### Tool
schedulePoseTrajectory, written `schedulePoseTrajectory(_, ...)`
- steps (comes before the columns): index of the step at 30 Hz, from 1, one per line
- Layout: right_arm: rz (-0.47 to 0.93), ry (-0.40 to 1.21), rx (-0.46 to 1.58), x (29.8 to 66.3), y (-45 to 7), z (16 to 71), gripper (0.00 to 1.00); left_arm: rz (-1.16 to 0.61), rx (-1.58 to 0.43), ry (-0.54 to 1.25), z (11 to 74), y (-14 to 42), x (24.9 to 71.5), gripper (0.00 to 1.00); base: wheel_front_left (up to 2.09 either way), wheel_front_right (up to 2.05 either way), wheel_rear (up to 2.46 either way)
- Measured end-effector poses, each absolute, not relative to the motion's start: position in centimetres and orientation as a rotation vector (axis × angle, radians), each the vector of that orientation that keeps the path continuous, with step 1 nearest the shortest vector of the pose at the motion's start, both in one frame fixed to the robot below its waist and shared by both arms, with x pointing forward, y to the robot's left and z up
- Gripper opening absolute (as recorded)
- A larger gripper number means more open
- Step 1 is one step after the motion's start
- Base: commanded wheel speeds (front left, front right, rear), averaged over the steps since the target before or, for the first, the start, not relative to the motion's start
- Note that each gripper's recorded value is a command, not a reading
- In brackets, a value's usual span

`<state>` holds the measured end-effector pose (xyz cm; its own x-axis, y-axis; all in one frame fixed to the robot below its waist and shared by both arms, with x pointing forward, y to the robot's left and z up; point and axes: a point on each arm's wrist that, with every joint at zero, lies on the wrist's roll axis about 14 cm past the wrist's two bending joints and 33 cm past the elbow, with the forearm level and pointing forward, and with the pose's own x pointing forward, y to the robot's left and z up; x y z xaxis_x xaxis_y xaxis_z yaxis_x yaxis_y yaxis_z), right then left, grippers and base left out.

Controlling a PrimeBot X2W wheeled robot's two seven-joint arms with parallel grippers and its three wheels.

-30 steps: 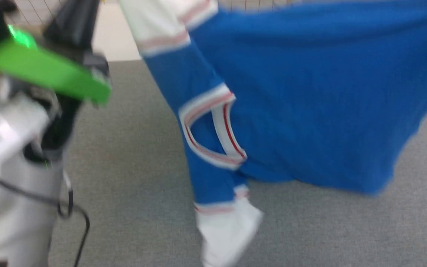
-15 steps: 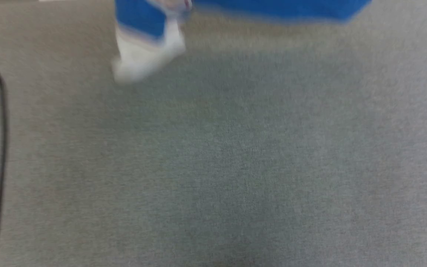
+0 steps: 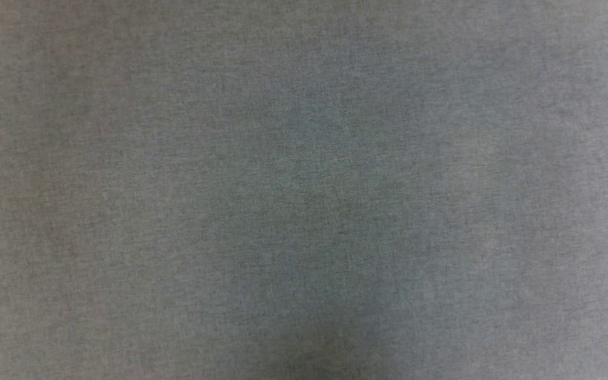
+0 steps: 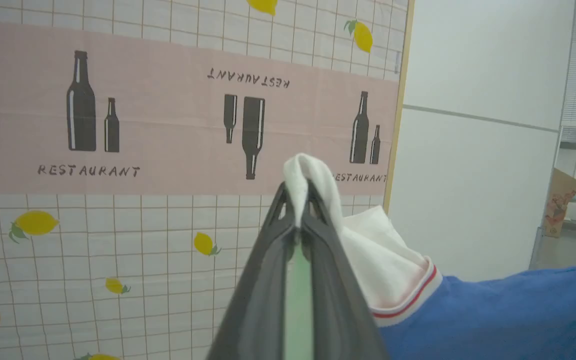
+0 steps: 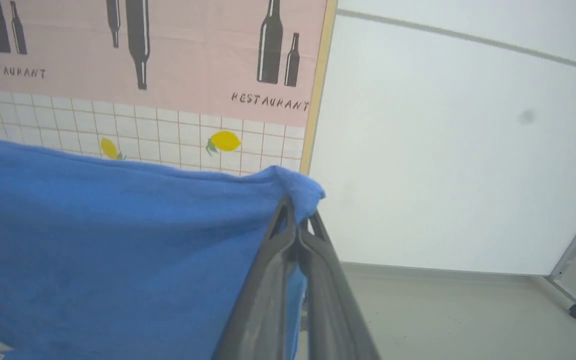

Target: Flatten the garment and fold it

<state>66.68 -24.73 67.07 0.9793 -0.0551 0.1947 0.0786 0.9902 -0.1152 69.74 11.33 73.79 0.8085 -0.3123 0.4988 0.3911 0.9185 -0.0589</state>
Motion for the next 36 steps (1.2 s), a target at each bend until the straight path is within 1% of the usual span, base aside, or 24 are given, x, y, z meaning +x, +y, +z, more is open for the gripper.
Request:
schedulePoseTrajectory(1, -0.053, -0.142, -0.115, 66.5, -24.5, 64.6, 0.00, -0.378, -0.145, -0.419, 70.3, 11.2, 70.2, 0.00, 0.00, 0.00, 0.00)
schedulePoseTrajectory(5, -0.014, -0.014, -0.099, 65.1, -24.0, 58.6, 0.00, -0.387, -0.112, -0.212, 61.9, 11.3, 69.4, 0.00, 0.00, 0.00, 0.00)
schedulePoseTrajectory(9, 0.045, 0.106, -0.067, 62.3, -22.5, 53.4, 0.00, -0.396, -0.075, -0.001, 54.3, 12.1, 66.2, 0.00, 0.00, 0.00, 0.00)
schedulePoseTrajectory(14, 0.090, 0.233, -0.039, 57.6, -21.7, 48.8, 0.00, -0.439, -0.086, 0.242, 47.0, 12.3, 59.4, 0.00, 0.00, 0.00, 0.00)
schedulePoseTrajectory(17, 0.100, 0.275, -0.024, 54.7, -21.7, 47.6, 0.00, -0.457, -0.113, 0.362, 44.2, 12.4, 54.8, 0.00, 0.00, 0.00, 0.00)
schedulePoseTrajectory(18, 0.108, 0.309, -0.028, 52.0, -21.9, 47.0, 0.00, -0.478, -0.129, 0.472, 42.3, 12.7, 50.1, 0.00, 0.00, 0.00, 0.00)
schedulePoseTrajectory(27, 0.120, 0.441, -0.088, 44.2, -22.5, 45.5, 0.00, -0.483, -0.197, 0.659, 41.7, 13.1, 39.2, 0.00, 0.00, 0.00, 0.00)
schedulePoseTrajectory(36, 0.037, 0.618, -0.160, 37.8, -25.9, 42.9, 0.00, -0.402, -0.277, 0.813, 41.4, 14.0, 30.2, 0.00, 0.00, 0.00, 0.00)
